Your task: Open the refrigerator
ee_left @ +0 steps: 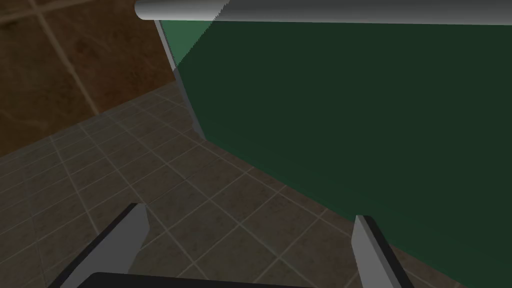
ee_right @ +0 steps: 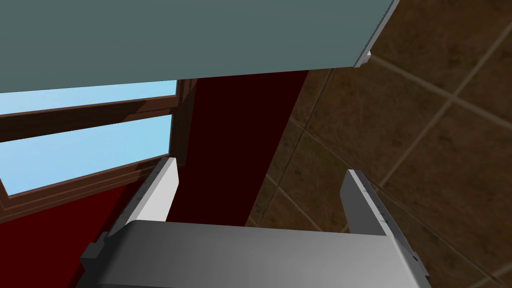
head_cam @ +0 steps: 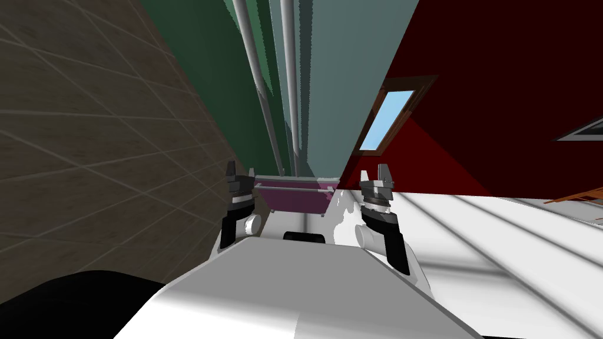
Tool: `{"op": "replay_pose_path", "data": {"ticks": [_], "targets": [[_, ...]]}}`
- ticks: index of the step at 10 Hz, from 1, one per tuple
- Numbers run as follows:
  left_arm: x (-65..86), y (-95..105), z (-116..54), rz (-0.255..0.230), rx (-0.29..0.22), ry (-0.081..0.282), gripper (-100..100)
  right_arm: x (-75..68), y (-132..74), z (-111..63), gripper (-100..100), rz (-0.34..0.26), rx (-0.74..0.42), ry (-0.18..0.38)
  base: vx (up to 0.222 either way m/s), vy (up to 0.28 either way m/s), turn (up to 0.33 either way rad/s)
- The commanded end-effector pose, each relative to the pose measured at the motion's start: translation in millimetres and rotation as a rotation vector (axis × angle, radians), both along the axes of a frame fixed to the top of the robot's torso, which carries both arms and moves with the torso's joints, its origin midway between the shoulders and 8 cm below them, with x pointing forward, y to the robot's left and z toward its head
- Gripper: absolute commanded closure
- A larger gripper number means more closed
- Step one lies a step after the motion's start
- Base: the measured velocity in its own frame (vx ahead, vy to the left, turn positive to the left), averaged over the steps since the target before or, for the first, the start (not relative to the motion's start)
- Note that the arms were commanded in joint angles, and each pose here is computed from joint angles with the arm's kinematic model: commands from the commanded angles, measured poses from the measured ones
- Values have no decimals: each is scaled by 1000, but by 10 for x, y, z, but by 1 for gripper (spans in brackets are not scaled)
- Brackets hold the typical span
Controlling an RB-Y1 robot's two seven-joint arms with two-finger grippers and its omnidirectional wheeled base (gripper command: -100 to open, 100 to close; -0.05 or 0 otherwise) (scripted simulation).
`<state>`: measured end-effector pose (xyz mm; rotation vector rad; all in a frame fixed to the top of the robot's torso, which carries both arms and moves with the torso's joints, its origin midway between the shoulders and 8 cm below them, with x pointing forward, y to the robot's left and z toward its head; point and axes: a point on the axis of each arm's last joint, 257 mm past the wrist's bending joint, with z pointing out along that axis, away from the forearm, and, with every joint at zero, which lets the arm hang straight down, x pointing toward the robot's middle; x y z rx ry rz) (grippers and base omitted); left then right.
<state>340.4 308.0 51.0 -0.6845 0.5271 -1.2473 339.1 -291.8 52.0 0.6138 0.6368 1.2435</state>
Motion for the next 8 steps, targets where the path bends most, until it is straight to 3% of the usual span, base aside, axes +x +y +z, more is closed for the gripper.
{"op": "replay_pose_path", "data": {"ticks": [1,8], "targets": [[0,0,0,0,0,0,0,0,0,0,0,0,0,0,0,0,0],[-1,0,2,0,0,0,0,-1,0,2,0,0,0,0,0,0,0]]}}
